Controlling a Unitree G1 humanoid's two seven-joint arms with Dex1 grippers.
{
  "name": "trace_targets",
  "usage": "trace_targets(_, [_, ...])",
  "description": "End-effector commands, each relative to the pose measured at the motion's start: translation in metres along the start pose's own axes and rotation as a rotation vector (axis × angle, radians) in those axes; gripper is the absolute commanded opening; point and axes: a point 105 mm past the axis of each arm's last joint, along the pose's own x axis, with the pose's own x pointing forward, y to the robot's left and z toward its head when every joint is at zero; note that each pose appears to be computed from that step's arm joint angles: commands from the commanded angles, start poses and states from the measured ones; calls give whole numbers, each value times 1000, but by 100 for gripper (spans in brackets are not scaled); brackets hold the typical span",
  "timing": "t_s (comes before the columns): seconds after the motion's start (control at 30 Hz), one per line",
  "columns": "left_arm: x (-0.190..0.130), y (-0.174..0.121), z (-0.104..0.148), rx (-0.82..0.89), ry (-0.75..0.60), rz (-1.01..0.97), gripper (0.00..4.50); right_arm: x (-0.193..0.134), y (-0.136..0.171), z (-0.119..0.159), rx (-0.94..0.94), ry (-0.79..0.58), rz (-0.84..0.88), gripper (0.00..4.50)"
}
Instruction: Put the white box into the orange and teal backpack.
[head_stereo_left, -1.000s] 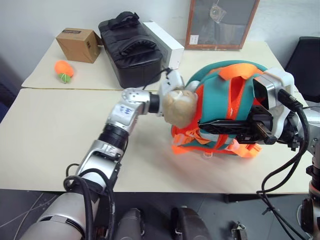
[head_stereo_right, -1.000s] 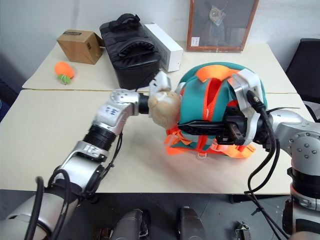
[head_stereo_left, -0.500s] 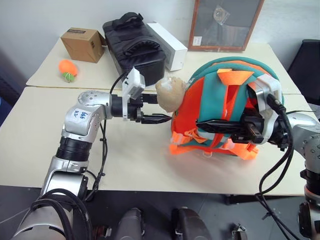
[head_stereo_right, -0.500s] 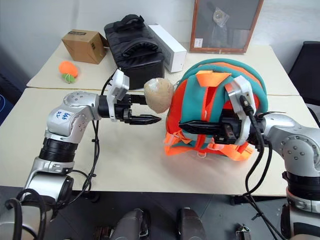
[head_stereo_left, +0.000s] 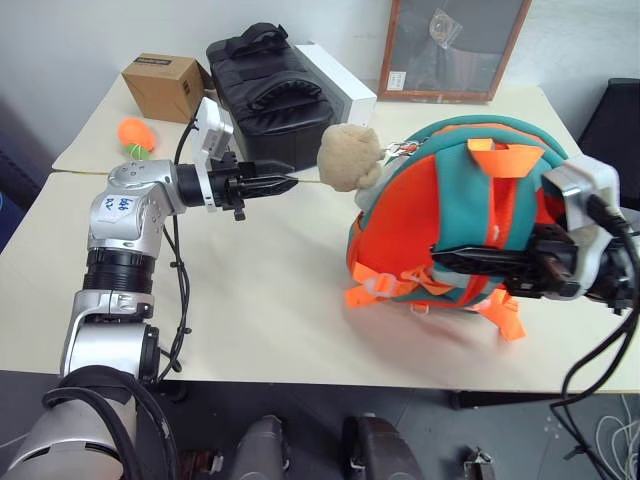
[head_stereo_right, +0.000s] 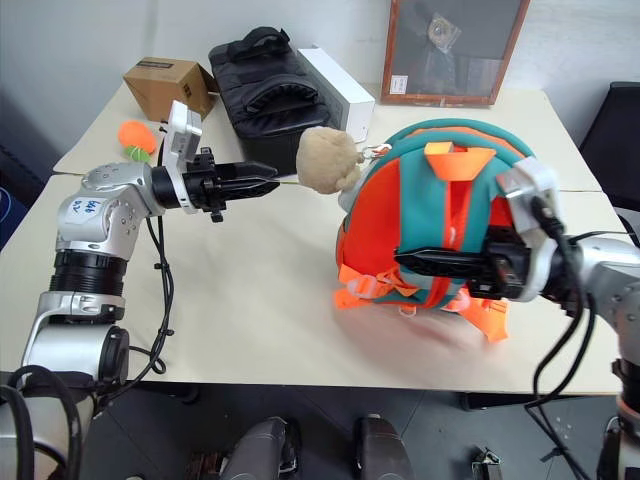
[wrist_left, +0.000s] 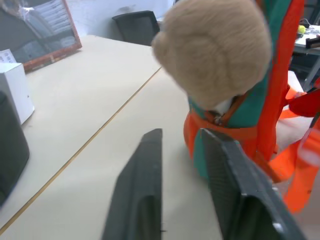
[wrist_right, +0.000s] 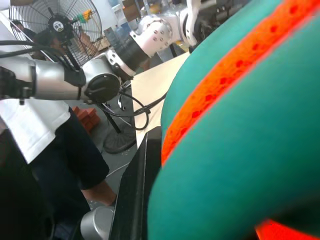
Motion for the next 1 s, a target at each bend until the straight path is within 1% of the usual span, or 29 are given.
trace_targets(0.03, [13,-8,5,62,15,-53,8,-4,5,8,-53,-10,-17,0])
trace_targets(0.1, [23,-12,1,72,32,-74,8,-2,5,7,-55,-11,-18,0])
trace_targets(0.23, [54,-26,-1,57,-2,-143,8,4,9,5,-59,-12,5,0])
trace_targets(0.4, [84,-36,8,50,-57,-193,8,11,14,-5,-50,19,39,0])
trace_targets(0.47, [92,-39,8,49,-58,-216,8,14,14,-9,-43,25,45,0])
trace_targets(0.7, [124,-47,-9,26,-19,-243,8,23,11,-14,-34,20,51,0])
trace_targets(0.8, [125,-44,-11,39,-13,-228,8,25,5,-13,-37,15,30,0])
trace_targets(0.83, [120,-41,-7,49,-25,-213,8,25,3,-13,-37,14,24,0])
trace_targets(0.93, [92,-22,9,90,-49,-136,8,25,2,-14,-35,17,21,0])
trace_targets(1.0, [76,-16,15,110,-50,-109,8,25,1,-16,-36,19,18,0])
